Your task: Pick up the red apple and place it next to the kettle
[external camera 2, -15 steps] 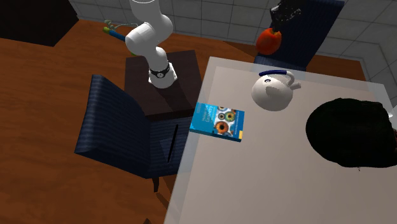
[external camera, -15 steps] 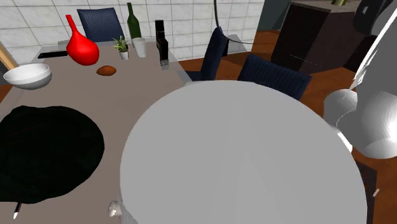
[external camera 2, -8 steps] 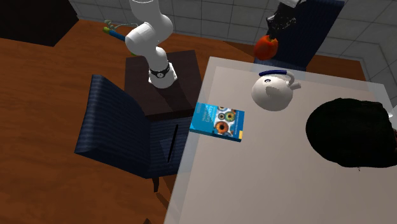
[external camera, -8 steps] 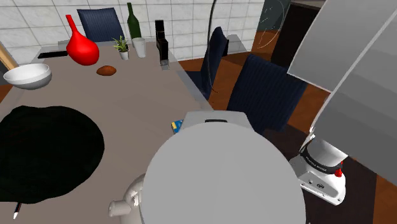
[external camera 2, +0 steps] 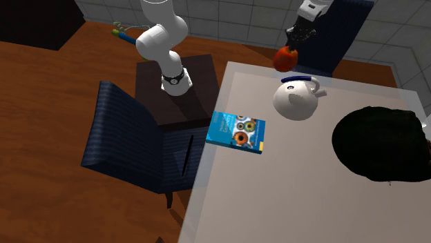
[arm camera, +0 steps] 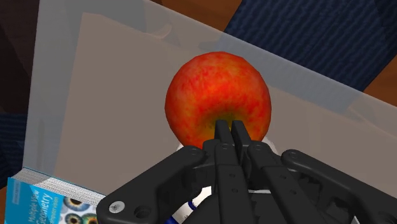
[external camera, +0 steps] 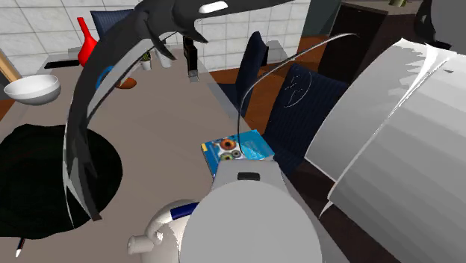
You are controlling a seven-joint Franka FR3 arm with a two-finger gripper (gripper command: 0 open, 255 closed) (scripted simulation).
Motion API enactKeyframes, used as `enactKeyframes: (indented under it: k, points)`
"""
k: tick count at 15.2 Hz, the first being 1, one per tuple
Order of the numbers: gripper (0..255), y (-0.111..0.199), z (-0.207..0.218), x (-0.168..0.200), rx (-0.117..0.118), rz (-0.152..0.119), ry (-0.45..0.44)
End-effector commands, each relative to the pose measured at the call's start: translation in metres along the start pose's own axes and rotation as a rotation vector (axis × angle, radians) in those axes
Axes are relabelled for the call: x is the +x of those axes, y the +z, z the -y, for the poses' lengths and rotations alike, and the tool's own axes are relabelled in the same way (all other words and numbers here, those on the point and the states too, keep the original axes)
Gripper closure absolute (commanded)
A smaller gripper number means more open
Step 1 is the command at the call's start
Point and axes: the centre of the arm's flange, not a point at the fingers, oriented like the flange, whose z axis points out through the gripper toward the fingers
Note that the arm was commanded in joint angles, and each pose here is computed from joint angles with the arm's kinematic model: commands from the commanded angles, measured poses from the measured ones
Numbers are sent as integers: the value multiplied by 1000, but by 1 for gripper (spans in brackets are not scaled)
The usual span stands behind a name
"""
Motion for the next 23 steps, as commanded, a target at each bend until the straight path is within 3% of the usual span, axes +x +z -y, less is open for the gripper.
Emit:
enactKeyframes:
  k: [1,12,20,21,23]
  points:
    - [255,10,1,1,1,0,0]
    - [255,70,6,3,1,0,0]
    - [255,70,6,3,1,0,0]
    - [0,70,6,3,1,0,0]
    - [0,70,6,3,1,0,0]
